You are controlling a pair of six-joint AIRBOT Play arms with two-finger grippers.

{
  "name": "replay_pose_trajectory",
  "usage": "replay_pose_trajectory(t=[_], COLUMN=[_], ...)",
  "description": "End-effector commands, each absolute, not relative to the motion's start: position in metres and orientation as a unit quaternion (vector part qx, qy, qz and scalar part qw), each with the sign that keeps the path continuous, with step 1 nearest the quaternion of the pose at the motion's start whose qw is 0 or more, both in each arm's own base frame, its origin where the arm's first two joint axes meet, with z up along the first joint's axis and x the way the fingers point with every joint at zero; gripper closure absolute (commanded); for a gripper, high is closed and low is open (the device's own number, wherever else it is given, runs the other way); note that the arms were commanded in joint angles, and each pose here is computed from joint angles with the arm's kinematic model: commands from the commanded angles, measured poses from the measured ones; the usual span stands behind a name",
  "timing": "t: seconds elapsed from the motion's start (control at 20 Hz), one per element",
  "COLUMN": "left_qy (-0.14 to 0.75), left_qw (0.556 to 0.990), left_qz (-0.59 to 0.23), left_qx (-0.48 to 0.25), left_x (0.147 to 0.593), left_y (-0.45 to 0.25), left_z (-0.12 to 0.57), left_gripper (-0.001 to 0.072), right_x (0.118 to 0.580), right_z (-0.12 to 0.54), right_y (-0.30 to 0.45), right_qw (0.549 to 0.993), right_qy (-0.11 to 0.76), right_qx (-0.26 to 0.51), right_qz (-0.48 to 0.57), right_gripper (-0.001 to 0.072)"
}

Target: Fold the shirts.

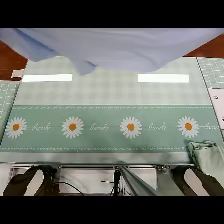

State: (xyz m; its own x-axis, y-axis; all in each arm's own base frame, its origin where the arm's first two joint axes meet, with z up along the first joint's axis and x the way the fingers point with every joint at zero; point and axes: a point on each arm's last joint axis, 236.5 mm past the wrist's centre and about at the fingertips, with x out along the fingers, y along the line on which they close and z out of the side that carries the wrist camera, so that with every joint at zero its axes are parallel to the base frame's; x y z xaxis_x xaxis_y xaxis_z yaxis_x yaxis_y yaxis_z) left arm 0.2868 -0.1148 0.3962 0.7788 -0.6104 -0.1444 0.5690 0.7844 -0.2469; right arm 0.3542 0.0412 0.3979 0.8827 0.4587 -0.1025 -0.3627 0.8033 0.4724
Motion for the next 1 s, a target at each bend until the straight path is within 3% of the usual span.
replay_pose_trajectory(t=[0.0, 0.1, 0.25, 0.45, 0.6, 0.75, 0.95], left_qy=[0.014, 0.011, 0.046, 0.196, 0.304, 0.395, 0.522], left_qw=[0.953, 0.961, 0.972, 0.964, 0.94, 0.903, 0.825], left_qz=[-0.301, -0.274, -0.227, -0.179, -0.15, -0.16, -0.164], left_qx=[-0.036, -0.032, -0.036, -0.021, -0.029, -0.063, -0.14], left_x=[0.216, 0.193, 0.161, 0.127, 0.118, 0.128, 0.143], left_y=[-0.129, -0.127, -0.121, -0.107, -0.09, -0.087, -0.084], left_z=[0.462, 0.464, 0.445, 0.371, 0.319, 0.263, 0.157], left_gripper=[0.0684, 0.0685, 0.0684, 0.0684, 0.0685, 0.0686, 0.0686], right_x=[0.275, 0.25, 0.224, 0.203, 0.186, 0.2, 0.223], right_z=[0.477, 0.485, 0.459, 0.392, 0.325, 0.291, 0.193], right_y=[0.072, 0.078, 0.087, 0.08, 0.048, 0.029, 0.033], right_qw=[0.958, 0.964, 0.966, 0.956, 0.92, 0.898, 0.811], right_qy=[0.016, 0.015, 0.081, 0.22, 0.37, 0.425, 0.565], right_qx=[0.183, 0.171, 0.162, 0.13, 0.088, 0.089, 0.108], right_qz=[0.22, 0.202, 0.184, 0.147, 0.096, 0.075, 0.106], right_gripper=[0.0685, 0.0684, 0.0684, 0.0684, 0.0685, 0.0685, 0.0685])
